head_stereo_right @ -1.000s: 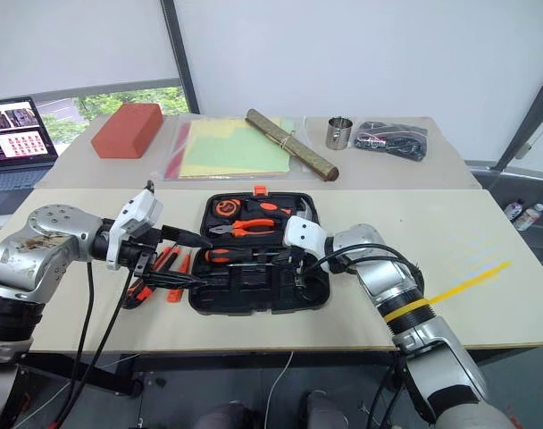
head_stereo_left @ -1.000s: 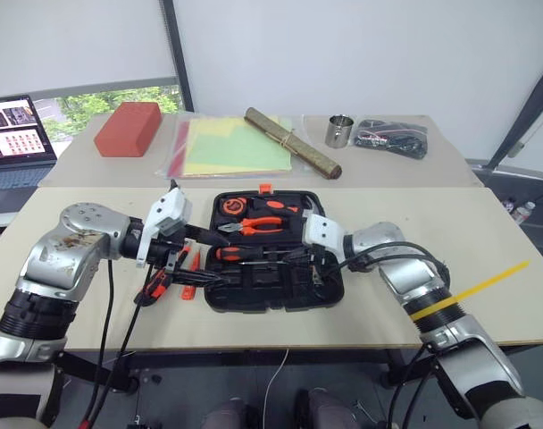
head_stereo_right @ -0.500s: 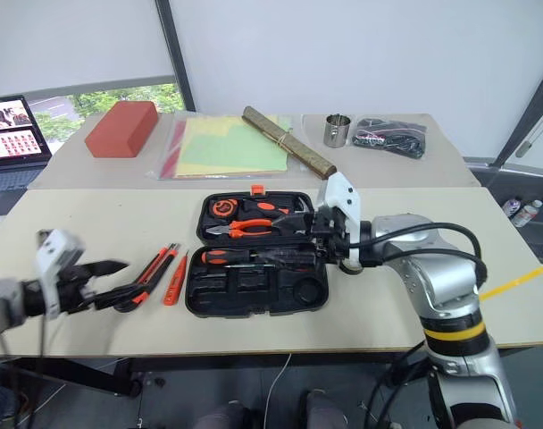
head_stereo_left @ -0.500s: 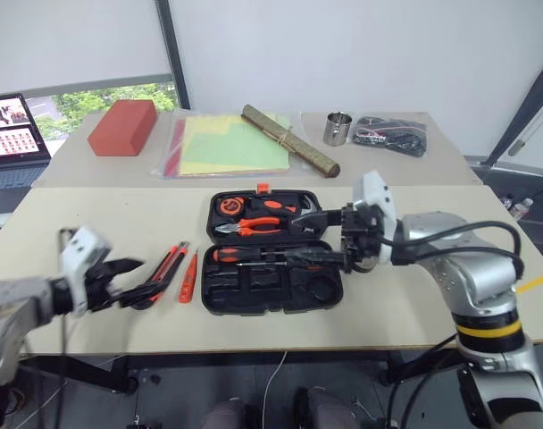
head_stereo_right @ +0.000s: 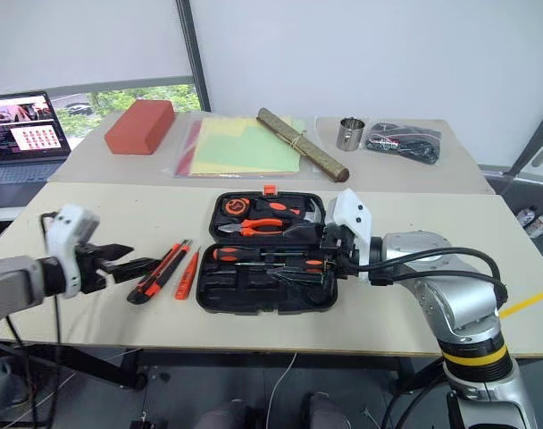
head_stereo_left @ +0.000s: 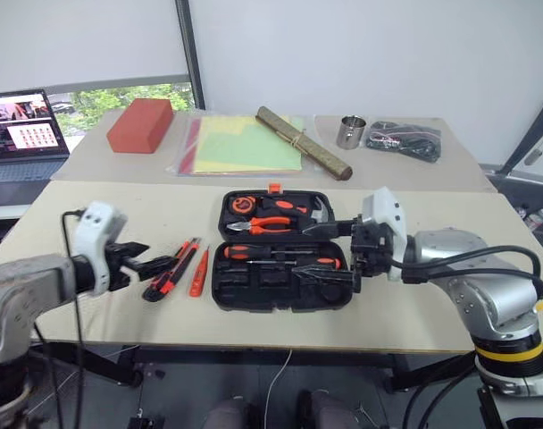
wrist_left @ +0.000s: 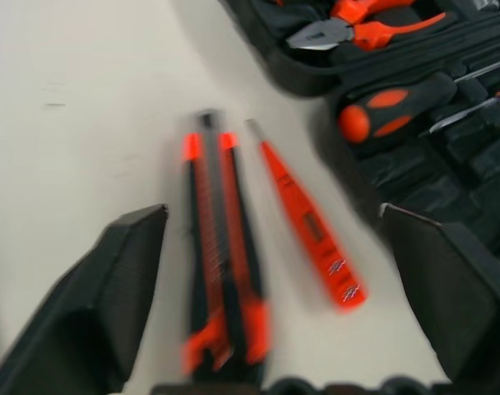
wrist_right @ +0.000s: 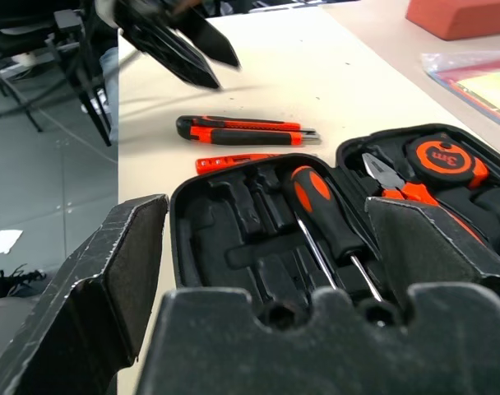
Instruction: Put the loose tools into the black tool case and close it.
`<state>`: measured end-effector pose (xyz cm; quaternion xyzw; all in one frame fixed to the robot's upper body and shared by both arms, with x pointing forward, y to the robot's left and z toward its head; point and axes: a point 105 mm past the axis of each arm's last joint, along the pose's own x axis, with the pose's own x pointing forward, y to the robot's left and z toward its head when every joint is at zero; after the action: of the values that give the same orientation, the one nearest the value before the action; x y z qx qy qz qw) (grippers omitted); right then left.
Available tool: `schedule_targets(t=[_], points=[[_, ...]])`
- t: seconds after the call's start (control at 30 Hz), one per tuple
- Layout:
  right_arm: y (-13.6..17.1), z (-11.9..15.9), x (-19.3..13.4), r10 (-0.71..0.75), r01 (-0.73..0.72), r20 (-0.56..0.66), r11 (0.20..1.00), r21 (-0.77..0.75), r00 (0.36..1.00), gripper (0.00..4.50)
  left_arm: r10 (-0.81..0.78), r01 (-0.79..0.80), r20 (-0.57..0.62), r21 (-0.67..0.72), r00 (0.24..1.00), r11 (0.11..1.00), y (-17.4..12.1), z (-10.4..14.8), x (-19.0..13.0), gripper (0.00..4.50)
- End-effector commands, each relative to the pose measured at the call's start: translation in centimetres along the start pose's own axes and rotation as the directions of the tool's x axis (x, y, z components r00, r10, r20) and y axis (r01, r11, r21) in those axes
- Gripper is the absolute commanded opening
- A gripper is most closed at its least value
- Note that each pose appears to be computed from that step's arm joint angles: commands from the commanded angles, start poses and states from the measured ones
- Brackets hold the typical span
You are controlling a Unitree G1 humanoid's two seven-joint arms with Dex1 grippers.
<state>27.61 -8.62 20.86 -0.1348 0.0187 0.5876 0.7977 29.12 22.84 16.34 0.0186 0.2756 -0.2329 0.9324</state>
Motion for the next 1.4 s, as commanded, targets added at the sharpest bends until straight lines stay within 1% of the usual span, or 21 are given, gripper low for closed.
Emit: schedule_targets(t=[0.03,0.07,0.13,0.2,0.33,0.5,0.73,0.83,0.9,1.0,1.13,1.2,1.23,1.33,1.4], points=[[0.3,1.0,-0.4,-0.024,0.025,0.027,0.999,-0.036,0.999,4.5,0.011,-0.009,-0.047,0.046,0.999,0.999,-1.8,0.6,0.6,2.79],[0.3,1.0,-0.4,-0.029,0.03,0.027,0.999,-0.035,0.999,4.5,0.001,0.001,-0.067,0.034,0.998,0.999,-2.2,0.4,0.8,2.53],[0.2,0.9,-0.5,-0.042,0.043,0.027,0.999,-0.034,0.999,4.5,0.035,-0.031,-0.118,0.039,0.992,0.999,-2.3,-0.3,1.5,1.8],[0.2,0.9,-0.6,-0.051,0.052,0.025,0.998,-0.033,0.998,4.5,0.065,-0.06,-0.128,0.044,0.99,0.997,-2.2,-0.4,2.0,1.8],[0.1,0.9,-0.9,-0.064,0.065,0.02,0.997,-0.033,0.998,4.5,0.076,-0.075,-0.151,0.015,0.986,0.997,-2.2,-1.0,3.0,1.8],[-0.1,1.2,-1.1,-0.078,0.079,0.025,0.996,-0.034,0.997,4.5,0.038,-0.039,-0.178,-0.004,0.983,0.999,-3.5,-1.6,4.9,1.8],[0.5,1.3,-1.2,-0.055,0.056,0.02,0.998,-0.036,0.998,4.5,0.085,-0.097,-0.263,-0.034,0.961,0.995,-2.6,-3.4,6.8,1.8],[1.5,1.3,-1.4,-0.007,0.007,0.014,0.999,-0.033,1.0,4.5,0.088,-0.103,-0.269,-0.042,0.959,0.994,-2.3,-3.6,6.9,1.13],[2.1,1.3,-1.6,0.018,-0.017,0.008,1.0,-0.023,1.0,4.5,0.085,-0.103,-0.264,-0.056,0.961,0.993,-2.1,-3.4,6.8,0.45],[2.7,1.0,-1.9,0.043,-0.043,-0.005,0.999,0.005,0.999,4.5,0.099,-0.12,-0.247,-0.072,0.964,0.99,-1.3,-2.6,6.2,0.41],[3.3,0.8,-2.3,0.07,-0.069,-0.01,0.997,0.039,0.998,4.5,0.095,-0.111,-0.189,-0.072,0.977,0.991,-0.6,-0.2,4.7,0.41],[3.5,0.5,-2.5,0.081,-0.08,-0.025,0.995,0.053,0.996,4.5,0.033,-0.037,-0.114,-0.034,0.993,0.999,-1.1,1.8,3.8,0.4],[3.7,0.4,-2.6,0.089,-0.087,-0.033,0.994,0.06,0.995,4.5,-0.003,0.002,-0.106,-0.01,0.994,1.0,-1.4,2.4,3.4,0.4],[4.1,-0.3,-2.8,0.119,-0.114,-0.065,0.991,0.073,0.991,4.5,-0.073,0.083,-0.058,0.187,0.996,0.979,-1.7,4.2,1.9,0.4],[4.2,-0.4,-2.8,0.122,-0.117,-0.078,0.991,0.063,0.989,4.5,-0.133,0.135,-0.027,0.328,0.991,0.935,-1.8,5.6,1.1,0.4]])
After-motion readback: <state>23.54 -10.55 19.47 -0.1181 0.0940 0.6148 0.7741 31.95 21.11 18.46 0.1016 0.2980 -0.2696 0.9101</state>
